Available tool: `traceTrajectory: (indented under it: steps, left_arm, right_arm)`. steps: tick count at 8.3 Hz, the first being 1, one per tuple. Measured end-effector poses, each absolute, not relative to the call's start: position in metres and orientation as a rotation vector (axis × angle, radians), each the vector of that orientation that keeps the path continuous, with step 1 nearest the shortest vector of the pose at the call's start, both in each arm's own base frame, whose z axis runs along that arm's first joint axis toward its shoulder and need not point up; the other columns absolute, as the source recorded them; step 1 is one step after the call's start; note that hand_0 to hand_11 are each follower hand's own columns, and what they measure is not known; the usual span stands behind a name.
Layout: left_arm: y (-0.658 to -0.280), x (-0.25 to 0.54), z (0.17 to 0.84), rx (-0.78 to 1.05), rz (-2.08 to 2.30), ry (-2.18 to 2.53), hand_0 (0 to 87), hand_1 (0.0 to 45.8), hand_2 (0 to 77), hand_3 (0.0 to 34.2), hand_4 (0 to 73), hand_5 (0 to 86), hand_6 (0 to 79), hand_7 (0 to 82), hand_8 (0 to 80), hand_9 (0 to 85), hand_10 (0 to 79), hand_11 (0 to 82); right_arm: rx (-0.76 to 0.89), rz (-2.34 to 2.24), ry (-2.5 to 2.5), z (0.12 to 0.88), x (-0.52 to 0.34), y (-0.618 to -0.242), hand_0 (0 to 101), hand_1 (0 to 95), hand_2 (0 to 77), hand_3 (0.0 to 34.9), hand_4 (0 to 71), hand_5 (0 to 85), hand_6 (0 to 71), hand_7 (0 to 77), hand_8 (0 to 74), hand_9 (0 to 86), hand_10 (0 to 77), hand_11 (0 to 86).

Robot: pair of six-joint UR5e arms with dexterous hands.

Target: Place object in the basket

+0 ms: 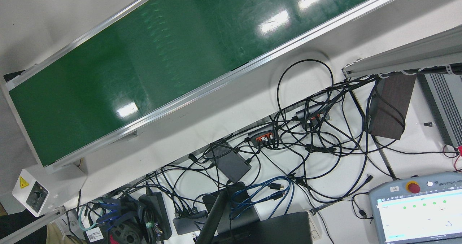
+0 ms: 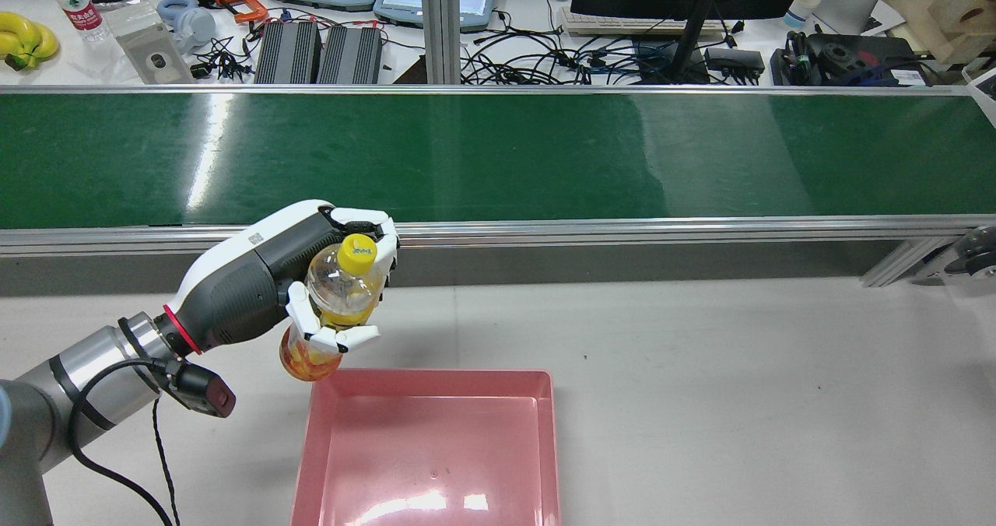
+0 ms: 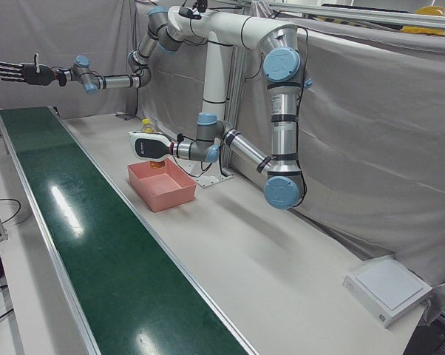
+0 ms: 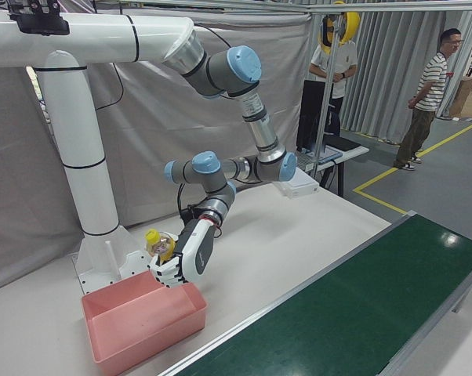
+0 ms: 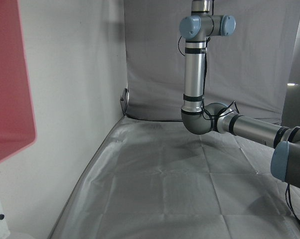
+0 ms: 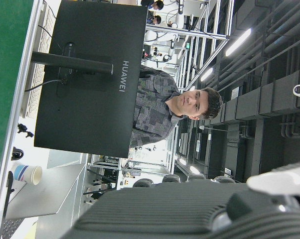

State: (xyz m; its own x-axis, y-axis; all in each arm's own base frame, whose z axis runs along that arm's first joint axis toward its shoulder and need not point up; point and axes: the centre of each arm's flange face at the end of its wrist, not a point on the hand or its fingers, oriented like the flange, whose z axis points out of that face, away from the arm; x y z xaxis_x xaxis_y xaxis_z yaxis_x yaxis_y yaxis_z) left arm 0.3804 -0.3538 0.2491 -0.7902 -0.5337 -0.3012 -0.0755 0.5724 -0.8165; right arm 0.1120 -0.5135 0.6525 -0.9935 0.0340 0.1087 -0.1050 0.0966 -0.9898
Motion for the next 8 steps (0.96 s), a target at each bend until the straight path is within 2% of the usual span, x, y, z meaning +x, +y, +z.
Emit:
traceTrajectory:
  steps: [3,5,7,8]
  left_arm:
    - [-0.327,0.403,0.25,-0.503,-1.136,2.262,71.9,0.5,45.8,0.0,45.8,69.8,63.8,69.3,68.2,66.0,60.0,64.4]
    - [-0.324,0.404,0.25,-0.511,-1.133,2.264,76.2,0.5,45.3,0.0,45.8,69.8,63.8,69.3,68.2,66.0,60.0,64.4]
    - [-0.32,0.404,0.25,-0.525,-1.122,2.265,76.2,0.5,45.3,0.0,45.8,69.8,63.8,69.3,68.2,66.0,60.0,64.9]
    - [-0.319,0.405,0.249,-0.533,-1.114,2.265,76.1,0.5,45.3,0.0,45.8,69.3,63.8,69.3,67.6,66.5,55.6,63.8]
  right_arm:
    - [0.073,2.043,-2.247,0.652,0.112,-0.513,0,0.0,0.5,0.0,0.0,0.0,0.0,0.5,0.0,0.0,0.0,0.0]
    - [0.073,2.043,-2.247,0.652,0.112,-0.513,0,0.0,0.5,0.0,0.0,0.0,0.0,0.5,0.0,0.0,0.0,0.0]
    - [0.073,2.043,-2.247,0.652,0.112,-0.513,0,0.0,0.5,0.0,0.0,0.0,0.0,0.5,0.0,0.0,0.0,0.0]
    - [0.073,2.043,-2.247,0.652,0.112,-0.513,0,0.0,0.5,0.0,0.0,0.0,0.0,0.5,0.0,0.0,0.0,0.0]
